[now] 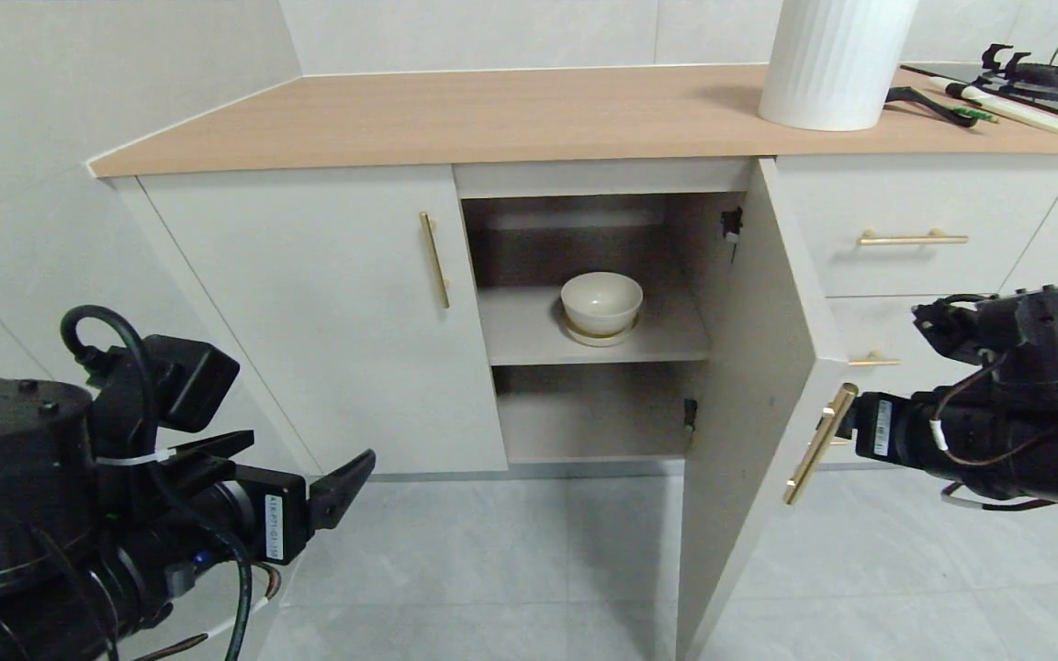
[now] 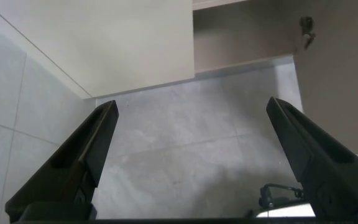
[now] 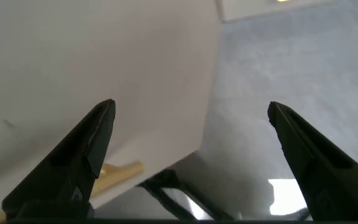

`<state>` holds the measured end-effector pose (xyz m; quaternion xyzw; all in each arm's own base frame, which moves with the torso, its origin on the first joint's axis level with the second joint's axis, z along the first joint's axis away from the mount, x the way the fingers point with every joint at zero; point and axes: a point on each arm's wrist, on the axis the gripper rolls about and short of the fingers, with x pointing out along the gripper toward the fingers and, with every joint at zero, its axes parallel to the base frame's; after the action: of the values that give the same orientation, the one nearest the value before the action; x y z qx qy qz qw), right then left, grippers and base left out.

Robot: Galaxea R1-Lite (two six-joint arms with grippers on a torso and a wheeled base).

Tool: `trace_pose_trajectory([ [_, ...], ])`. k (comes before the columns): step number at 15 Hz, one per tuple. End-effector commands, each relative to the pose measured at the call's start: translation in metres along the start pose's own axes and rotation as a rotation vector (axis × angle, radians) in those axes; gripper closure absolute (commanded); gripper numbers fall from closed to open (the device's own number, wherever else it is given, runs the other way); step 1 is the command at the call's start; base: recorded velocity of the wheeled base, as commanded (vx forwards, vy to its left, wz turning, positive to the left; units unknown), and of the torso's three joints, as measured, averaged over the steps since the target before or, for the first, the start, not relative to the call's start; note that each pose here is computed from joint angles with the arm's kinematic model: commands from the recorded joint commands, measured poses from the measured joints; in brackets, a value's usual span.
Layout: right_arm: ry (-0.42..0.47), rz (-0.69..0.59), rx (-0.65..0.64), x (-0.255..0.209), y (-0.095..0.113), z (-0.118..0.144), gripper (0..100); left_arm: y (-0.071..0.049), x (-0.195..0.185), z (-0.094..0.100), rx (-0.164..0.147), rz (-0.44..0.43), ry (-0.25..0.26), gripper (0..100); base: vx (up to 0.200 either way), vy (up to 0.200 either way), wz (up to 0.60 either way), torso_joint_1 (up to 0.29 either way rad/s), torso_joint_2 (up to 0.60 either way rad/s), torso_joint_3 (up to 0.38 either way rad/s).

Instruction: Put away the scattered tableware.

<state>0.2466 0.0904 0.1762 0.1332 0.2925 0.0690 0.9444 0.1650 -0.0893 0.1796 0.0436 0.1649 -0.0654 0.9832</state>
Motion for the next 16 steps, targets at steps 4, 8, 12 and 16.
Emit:
trace_pose_trajectory([
  [4,0.035,0.081,-0.039,0.061,0.03,-0.016,0,0.0,0.001,0.002,-0.005,-0.003,-0.007,0,0.0,0.0,0.0,0.0,0.0,0.0],
  [8,0.001,0.105,0.024,0.076,0.033,-0.023,0,-0.001,0.004,-0.001,0.004,0.0,0.01,0,0.0,0.0,0.0,0.0,0.0,0.0],
  [12,-0.04,0.12,0.049,0.078,0.036,-0.02,0,-0.001,0.003,-0.001,0.005,0.001,0.008,0,0.0,0.0,0.0,0.0,0.0,0.0],
  [16,-0.092,0.151,0.099,0.087,0.039,-0.019,0,-0.001,0.003,-0.001,0.007,0.001,0.012,0,0.15,0.0,0.0,0.001,0.0,0.003],
])
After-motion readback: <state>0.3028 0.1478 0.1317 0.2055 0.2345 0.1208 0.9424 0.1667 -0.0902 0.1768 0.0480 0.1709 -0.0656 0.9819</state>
